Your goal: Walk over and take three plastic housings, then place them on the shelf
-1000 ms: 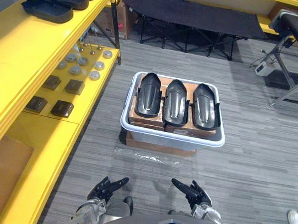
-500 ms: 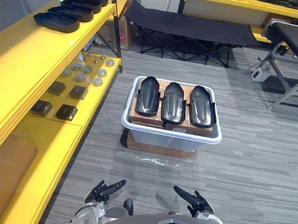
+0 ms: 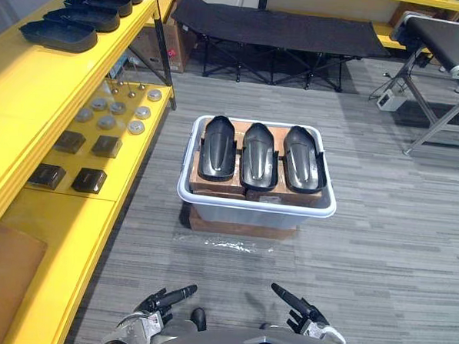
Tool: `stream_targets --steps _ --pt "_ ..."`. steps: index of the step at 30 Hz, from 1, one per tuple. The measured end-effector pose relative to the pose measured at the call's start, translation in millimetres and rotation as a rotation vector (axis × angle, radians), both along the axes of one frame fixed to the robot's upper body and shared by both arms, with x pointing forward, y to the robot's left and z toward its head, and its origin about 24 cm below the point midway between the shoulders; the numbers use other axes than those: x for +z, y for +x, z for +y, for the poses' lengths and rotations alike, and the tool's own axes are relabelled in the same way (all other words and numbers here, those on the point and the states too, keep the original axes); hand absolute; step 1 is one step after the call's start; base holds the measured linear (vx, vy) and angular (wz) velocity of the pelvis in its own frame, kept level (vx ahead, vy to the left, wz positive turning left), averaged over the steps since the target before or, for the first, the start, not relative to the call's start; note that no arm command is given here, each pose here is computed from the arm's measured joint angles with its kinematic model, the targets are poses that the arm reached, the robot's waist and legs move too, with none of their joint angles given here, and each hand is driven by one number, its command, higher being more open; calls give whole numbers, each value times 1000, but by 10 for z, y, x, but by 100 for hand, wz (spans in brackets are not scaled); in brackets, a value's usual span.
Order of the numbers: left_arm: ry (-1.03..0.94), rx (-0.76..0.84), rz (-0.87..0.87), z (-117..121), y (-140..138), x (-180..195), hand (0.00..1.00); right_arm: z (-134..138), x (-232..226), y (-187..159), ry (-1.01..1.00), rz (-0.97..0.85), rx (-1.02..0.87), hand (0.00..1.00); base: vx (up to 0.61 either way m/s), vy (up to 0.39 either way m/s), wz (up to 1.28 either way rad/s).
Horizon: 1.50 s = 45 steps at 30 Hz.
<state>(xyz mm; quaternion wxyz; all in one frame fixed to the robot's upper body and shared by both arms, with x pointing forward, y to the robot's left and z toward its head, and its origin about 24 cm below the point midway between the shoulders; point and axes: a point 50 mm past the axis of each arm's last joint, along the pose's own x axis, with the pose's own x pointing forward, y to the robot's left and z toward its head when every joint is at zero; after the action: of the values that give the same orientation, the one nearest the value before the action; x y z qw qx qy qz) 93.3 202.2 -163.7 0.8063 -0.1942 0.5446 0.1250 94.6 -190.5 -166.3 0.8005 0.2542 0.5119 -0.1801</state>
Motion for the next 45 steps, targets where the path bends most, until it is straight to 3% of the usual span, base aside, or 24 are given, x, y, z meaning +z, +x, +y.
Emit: stream_targets --steps 9,18,24,28,32,37,41,45 --pt "-51 31 -65 67 8 29 100 -73 61 104 -51 -116 -109 100 -83 42 20" --pt "-135 144 -157 69 75 81 100 -132 40 -54 -72 -94 -186 100 47 16 3" --pt "-146 215 -172 162 42 98 100 -56 -49 -475 -71 35 -225 100 211 -263 51" --pt "-135 240 -188 82 4 73 100 -231 -10 -404 -134 12 -176 100 228 -289 -6" --pt "-131 255 -260 70 167 136 100 -327 31 -350 -184 -18 -130 100 246 -224 6" --pt "-128 378 -241 -24 261 154 100 -457 227 14 -290 -226 -70 100 145 78 -8" --pt "-22 371 -220 140 386 206 100 -146 279 147 -248 -327 6 100 78 155 1" --pt "-3 386 -174 176 309 175 100 -5 385 148 -234 -410 34 100 101 82 9"
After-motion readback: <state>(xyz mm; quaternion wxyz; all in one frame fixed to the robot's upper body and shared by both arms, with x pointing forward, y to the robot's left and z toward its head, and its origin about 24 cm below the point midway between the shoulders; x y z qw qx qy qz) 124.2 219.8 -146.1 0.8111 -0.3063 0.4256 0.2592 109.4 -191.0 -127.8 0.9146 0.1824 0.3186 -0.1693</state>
